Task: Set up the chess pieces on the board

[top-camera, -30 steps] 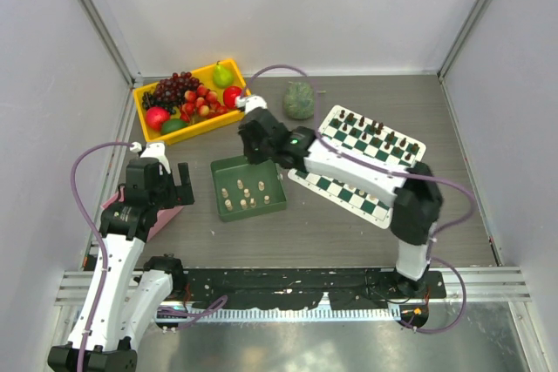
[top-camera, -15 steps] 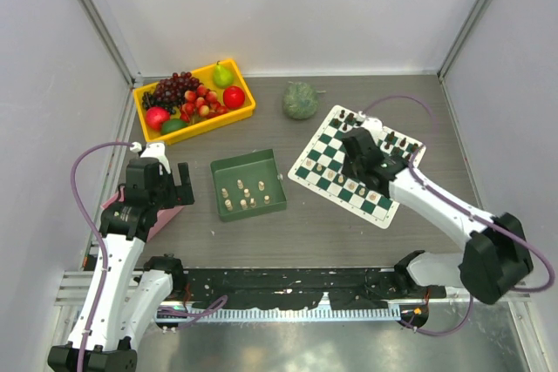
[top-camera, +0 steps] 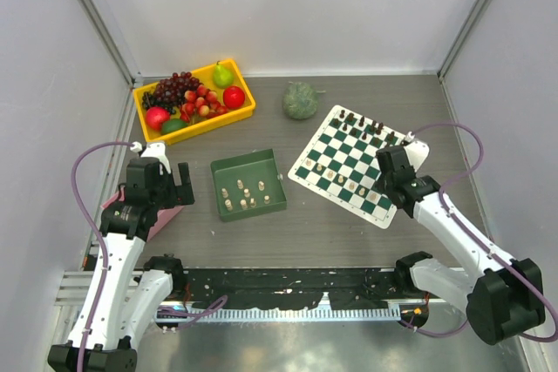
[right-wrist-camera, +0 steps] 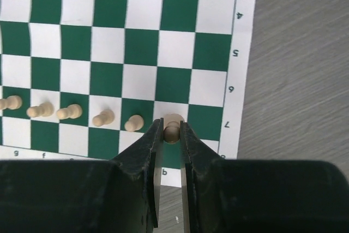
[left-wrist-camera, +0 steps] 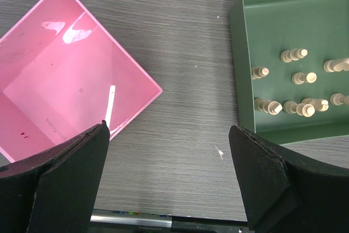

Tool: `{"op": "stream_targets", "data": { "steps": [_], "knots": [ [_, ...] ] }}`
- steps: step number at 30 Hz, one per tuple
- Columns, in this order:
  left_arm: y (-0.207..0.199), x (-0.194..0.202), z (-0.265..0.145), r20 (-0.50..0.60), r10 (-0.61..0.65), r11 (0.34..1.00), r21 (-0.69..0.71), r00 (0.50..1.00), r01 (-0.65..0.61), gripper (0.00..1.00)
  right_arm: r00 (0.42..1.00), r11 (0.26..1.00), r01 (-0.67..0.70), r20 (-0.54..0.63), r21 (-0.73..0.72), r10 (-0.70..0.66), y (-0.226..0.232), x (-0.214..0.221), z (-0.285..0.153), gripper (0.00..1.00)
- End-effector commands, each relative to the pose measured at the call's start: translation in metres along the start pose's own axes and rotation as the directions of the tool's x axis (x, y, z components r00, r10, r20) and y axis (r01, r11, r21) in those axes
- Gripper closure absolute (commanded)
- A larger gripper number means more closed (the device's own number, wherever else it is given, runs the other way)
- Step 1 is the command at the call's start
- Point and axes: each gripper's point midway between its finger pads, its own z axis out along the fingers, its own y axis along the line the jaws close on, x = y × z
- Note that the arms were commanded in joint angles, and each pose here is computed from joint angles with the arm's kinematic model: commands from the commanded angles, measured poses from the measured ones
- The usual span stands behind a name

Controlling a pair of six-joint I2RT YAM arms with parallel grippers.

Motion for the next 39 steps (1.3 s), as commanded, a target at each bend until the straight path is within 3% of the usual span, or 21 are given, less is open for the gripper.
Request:
{"op": "stream_targets", "data": {
  "steps": [1,15,39],
  "knots": [
    [-0.002,-0.015,-0.006,0.047,-0.004,1.0,0.015,0.999,0.003,0.01,0.998,0.995,-0.069,0.013,0.074,0.069,-0.02,0.002,0.004,0.94],
    [-0.002,-0.015,-0.005,0.047,-0.005,1.0,0.015,0.999,0.005,0.01,0.994,0.985,-0.073,-0.069,0.157,0.085,-0.037,0.045,0.032,0.94],
    [-0.003,-0.015,-0.004,0.041,-0.006,1.0,0.017,0.999,0.005,0.01,0.995,0.984,-0.064,-0.061,0.164,0.075,-0.037,0.047,0.041,0.89]
  ]
}}
